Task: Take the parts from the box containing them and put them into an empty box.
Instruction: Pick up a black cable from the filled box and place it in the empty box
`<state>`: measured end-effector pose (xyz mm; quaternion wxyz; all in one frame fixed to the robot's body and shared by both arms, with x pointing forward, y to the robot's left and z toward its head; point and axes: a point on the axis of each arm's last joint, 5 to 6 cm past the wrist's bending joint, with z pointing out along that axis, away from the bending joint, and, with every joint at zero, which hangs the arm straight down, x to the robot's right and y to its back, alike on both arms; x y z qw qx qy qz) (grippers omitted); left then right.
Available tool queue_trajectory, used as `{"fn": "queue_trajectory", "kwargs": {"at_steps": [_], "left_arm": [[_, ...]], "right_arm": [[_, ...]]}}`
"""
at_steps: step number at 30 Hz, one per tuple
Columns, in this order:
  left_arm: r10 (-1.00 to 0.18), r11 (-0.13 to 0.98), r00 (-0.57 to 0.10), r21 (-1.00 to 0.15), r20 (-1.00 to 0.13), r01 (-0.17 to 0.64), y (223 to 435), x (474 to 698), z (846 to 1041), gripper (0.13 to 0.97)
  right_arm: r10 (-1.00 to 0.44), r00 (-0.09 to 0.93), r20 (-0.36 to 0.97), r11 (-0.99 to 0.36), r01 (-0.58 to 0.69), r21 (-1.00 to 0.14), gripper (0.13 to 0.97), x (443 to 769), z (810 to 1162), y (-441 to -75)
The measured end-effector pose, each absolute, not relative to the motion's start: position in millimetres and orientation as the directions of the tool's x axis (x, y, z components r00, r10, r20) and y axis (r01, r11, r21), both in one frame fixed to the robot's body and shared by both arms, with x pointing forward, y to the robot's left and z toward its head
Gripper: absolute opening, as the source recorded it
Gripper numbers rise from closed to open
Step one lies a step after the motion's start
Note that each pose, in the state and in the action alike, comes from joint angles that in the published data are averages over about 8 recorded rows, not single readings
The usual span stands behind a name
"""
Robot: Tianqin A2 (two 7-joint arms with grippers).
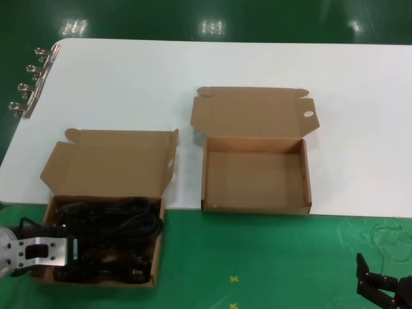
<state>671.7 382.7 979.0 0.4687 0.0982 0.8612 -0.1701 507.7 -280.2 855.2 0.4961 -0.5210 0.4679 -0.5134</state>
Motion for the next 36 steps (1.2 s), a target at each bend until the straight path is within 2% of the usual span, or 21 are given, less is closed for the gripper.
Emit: {"fn": "queue_trajectory", "kwargs": {"at_steps": [5,18,27,35,36], "left_arm": [[0.002,0.92,-0.546,-0.213,-0.838,0.33,380.4,678.3,974.3,0.591],[-0.009,0.922,-0.558,-0.224,-0.83,0.317,382.4,685.1,975.8,0.554],[-0.014,0.922,-0.558,-0.227,-0.83,0.314,383.1,684.6,978.0,0.447],[-0.017,0.92,-0.557,-0.232,-0.83,0.317,380.8,683.5,979.4,0.293],[-0.017,0.919,-0.557,-0.232,-0.83,0.318,380.7,683.1,979.6,0.293]], "right_arm": [[-0.997,0.035,0.071,-0.07,0.022,-0.997,0.966,507.7,855.2,-280.2],[-0.997,0.035,0.071,-0.07,0.022,-0.997,0.966,507.7,855.2,-280.2],[-0.997,0.035,0.071,-0.07,0.022,-0.997,0.966,507.7,855.2,-280.2],[-0.997,0.035,0.071,-0.07,0.022,-0.997,0.966,507.7,855.2,-280.2],[-0.997,0.035,0.071,-0.07,0.022,-0.997,0.966,507.7,855.2,-280.2]]}}
